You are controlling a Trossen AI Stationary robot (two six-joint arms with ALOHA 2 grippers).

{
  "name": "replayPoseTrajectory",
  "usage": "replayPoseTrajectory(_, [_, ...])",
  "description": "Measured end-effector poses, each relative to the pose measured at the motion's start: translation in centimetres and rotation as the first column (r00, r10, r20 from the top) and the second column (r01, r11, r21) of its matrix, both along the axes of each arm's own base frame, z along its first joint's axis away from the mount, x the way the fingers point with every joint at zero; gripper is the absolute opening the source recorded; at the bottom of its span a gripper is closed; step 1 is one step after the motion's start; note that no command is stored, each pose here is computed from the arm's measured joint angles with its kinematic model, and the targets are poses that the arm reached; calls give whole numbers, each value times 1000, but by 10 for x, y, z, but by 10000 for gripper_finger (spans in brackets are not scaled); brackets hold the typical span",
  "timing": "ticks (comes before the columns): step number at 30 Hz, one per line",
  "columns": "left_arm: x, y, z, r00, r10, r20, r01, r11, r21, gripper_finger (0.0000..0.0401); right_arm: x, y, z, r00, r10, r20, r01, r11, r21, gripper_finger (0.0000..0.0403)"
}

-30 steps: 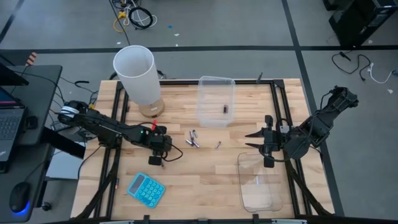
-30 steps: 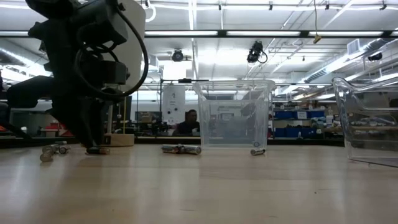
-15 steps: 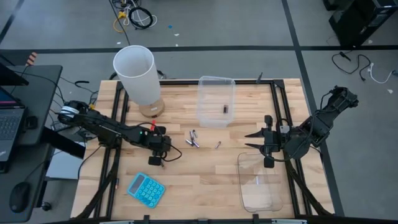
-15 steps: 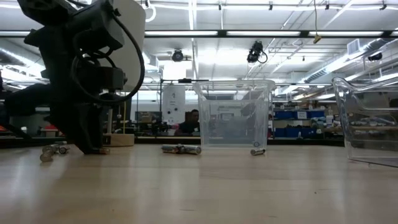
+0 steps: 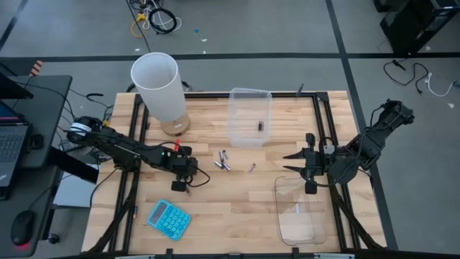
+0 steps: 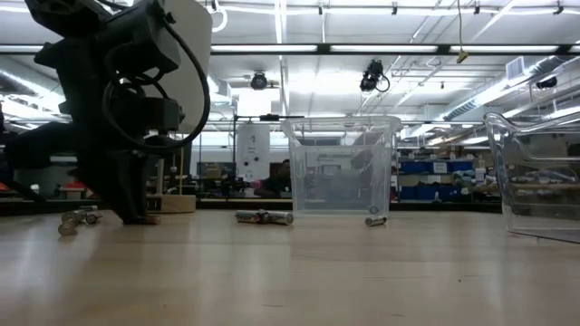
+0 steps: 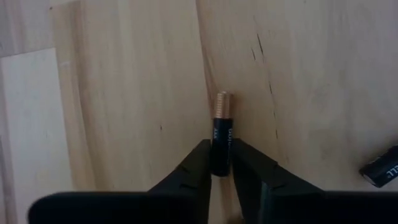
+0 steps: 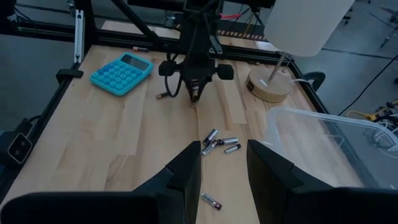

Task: Sort batteries
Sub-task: Put the brown battery into the top transparent bin

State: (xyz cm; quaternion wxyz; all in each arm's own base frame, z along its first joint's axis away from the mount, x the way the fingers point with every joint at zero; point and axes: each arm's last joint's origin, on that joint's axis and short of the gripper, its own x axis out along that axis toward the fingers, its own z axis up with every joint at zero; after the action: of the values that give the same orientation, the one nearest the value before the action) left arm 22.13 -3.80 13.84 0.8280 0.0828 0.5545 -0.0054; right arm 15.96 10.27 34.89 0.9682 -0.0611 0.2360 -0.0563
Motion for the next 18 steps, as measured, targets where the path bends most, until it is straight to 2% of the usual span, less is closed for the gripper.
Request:
replayPoseTrajectory(7, [0,0,0,1000,2,2,-2,1000,5,26,0,0,0,1000,0,0,0,1000,0,115])
replayPoseTrajectory(18, [1,0,1,1000,8,13,-8,1000,6,22,0,0,0,1000,0,1,0,1000,0,115])
